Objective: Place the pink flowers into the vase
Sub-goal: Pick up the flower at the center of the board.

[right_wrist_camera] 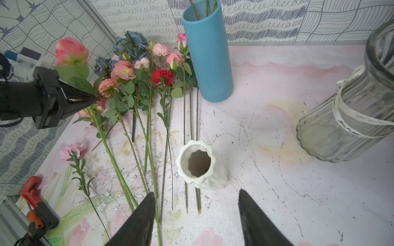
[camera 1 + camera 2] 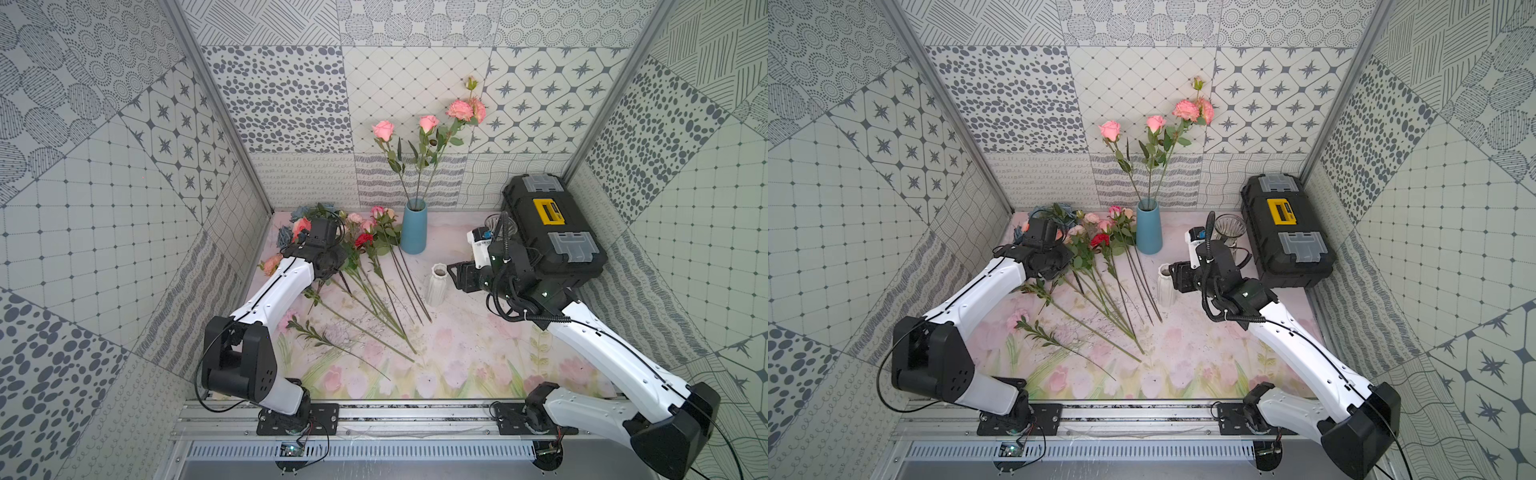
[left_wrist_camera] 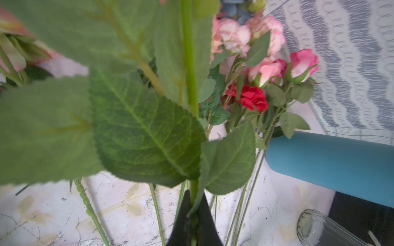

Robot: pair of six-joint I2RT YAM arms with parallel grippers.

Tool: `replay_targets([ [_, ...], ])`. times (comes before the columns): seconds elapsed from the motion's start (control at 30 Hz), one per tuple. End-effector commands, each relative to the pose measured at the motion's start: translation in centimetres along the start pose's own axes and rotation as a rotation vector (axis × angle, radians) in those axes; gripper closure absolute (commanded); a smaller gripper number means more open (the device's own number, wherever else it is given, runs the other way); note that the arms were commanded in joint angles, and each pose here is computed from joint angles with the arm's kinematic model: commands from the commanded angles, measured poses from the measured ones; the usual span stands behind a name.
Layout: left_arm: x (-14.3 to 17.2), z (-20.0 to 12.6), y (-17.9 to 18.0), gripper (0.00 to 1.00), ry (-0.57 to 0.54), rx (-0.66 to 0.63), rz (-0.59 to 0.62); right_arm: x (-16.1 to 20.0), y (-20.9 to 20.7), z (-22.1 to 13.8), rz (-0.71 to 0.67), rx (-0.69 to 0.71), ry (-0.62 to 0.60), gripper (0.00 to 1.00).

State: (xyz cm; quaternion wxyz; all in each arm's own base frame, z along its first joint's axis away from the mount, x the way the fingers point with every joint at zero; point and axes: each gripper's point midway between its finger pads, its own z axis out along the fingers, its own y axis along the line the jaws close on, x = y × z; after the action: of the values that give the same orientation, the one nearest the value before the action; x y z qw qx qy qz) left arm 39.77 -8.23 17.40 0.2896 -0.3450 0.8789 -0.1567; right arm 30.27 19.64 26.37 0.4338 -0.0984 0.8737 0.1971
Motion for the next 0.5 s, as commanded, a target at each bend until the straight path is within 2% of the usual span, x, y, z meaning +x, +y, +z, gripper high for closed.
replay_targets([
  [0.0, -3.1, -3.0, -2.9, 1.0, -0.087, 0.106, 0.092, -2.4, 0.9, -0.5, -0.014, -0.026, -0.056, 0.38],
  [0.13, -4.9, -5.8, -7.3, 1.0, -0.137, 0.296, 0.164, -3.3, 1.3, -1.0, -0.038, -0.032, -0.063, 0.38],
  [0.23, -5.0, -7.9, -10.2, 1.0, -0.143, 0.443, 0.217, -3.8, 1.9, -1.2, -0.057, -0.059, -0.062, 0.38],
  [0.47, -2.1, -12.4, -16.8, 1.0, -0.043, 0.875, 0.391, -4.6, 6.0, -0.7, -0.1, -0.24, 0.0, 0.39],
])
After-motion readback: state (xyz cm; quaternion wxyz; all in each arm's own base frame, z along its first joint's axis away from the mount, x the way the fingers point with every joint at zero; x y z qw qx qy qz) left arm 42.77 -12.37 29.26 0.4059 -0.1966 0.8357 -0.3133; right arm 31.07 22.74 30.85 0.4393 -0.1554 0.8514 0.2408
